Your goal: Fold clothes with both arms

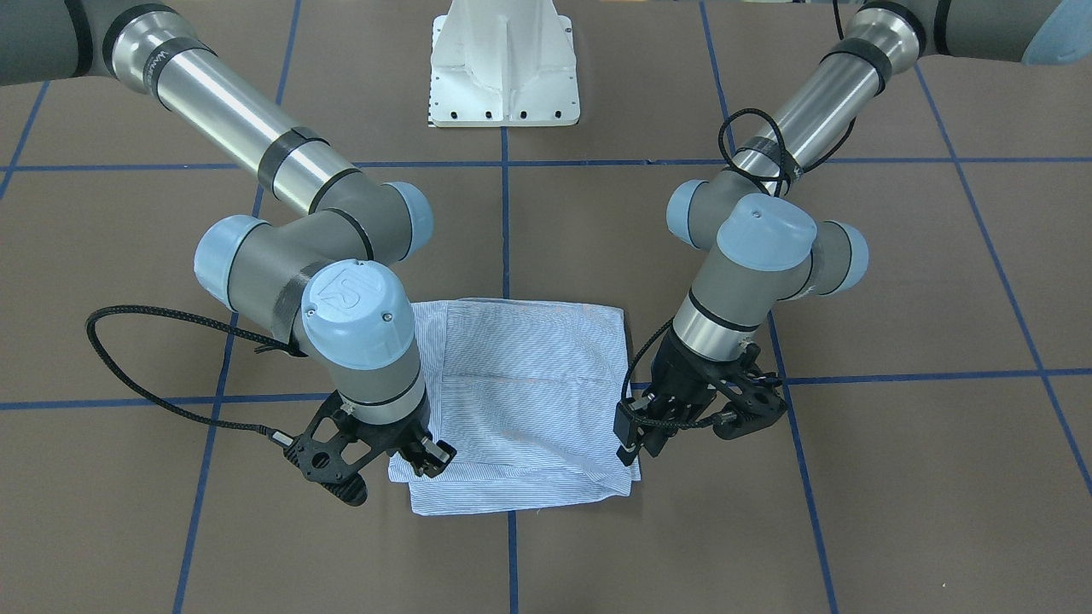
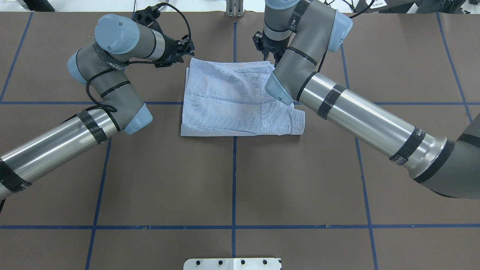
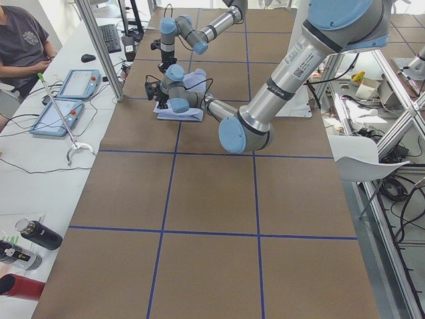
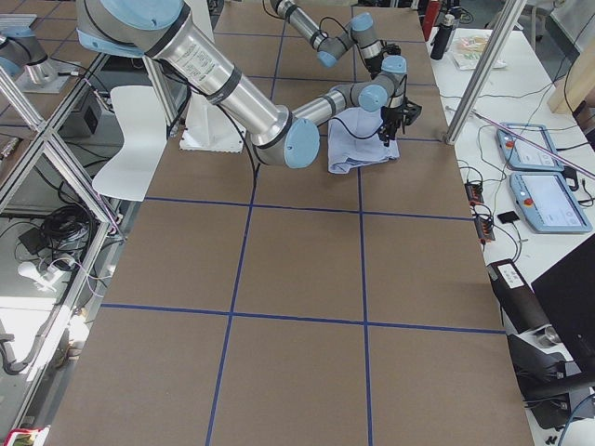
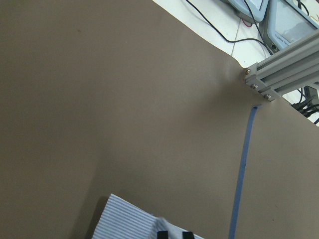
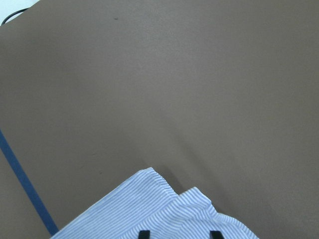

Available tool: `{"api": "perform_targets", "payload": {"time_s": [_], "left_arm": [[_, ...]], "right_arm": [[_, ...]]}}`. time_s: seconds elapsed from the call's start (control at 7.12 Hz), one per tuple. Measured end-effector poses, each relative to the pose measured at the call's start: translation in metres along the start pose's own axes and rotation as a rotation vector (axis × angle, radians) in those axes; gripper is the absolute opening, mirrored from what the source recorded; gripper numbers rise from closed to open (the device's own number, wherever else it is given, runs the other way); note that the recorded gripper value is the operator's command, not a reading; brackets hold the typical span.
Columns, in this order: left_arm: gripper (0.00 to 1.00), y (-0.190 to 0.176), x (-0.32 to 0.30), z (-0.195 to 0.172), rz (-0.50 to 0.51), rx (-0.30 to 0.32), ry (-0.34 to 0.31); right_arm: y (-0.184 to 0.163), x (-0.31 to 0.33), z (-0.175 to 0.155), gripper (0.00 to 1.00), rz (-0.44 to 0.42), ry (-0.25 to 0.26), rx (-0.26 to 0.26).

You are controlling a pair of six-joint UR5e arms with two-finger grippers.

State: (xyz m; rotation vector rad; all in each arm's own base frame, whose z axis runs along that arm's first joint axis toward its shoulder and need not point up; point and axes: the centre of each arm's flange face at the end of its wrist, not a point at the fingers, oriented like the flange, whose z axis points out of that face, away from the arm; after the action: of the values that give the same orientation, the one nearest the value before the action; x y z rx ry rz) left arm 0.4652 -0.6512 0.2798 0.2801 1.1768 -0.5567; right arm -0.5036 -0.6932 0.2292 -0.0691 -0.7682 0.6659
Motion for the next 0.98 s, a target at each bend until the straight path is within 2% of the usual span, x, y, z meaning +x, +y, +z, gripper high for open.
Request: {"api": "perform_targets", "payload": {"time_s": [0.28,0.42,0.56,0.84,0.98], "left_arm": [[0.99,-0.019,-0.001,-0.012,0.036,0.006,0.011],[0.99,-0.022,-0.006,-0.025,0.062,-0.024,0.025],[0.99,-0.020,-0.021,-0.047,0.134,-0.059,0.045],[0.99,-0.032,-0.074,-0.106,0.380,-0.090,0.050],[0.99,-0.046,-0.103,-0.138,0.527,-0.090,0.023]], "right_arm": [[-0.034,0.006,-0.015,1.00,-0.024,-0.013,-0.007],[-0.051,0.022,-0.018,1.00,-0.041,-0.015,-0.004],[-0.073,0.056,-0.018,1.00,-0.083,-0.015,-0.004],[-0.141,0.153,-0.020,1.00,-0.187,-0.004,-0.016],[-0.183,0.213,-0.028,1.00,-0.246,0.000,-0.026]]}}
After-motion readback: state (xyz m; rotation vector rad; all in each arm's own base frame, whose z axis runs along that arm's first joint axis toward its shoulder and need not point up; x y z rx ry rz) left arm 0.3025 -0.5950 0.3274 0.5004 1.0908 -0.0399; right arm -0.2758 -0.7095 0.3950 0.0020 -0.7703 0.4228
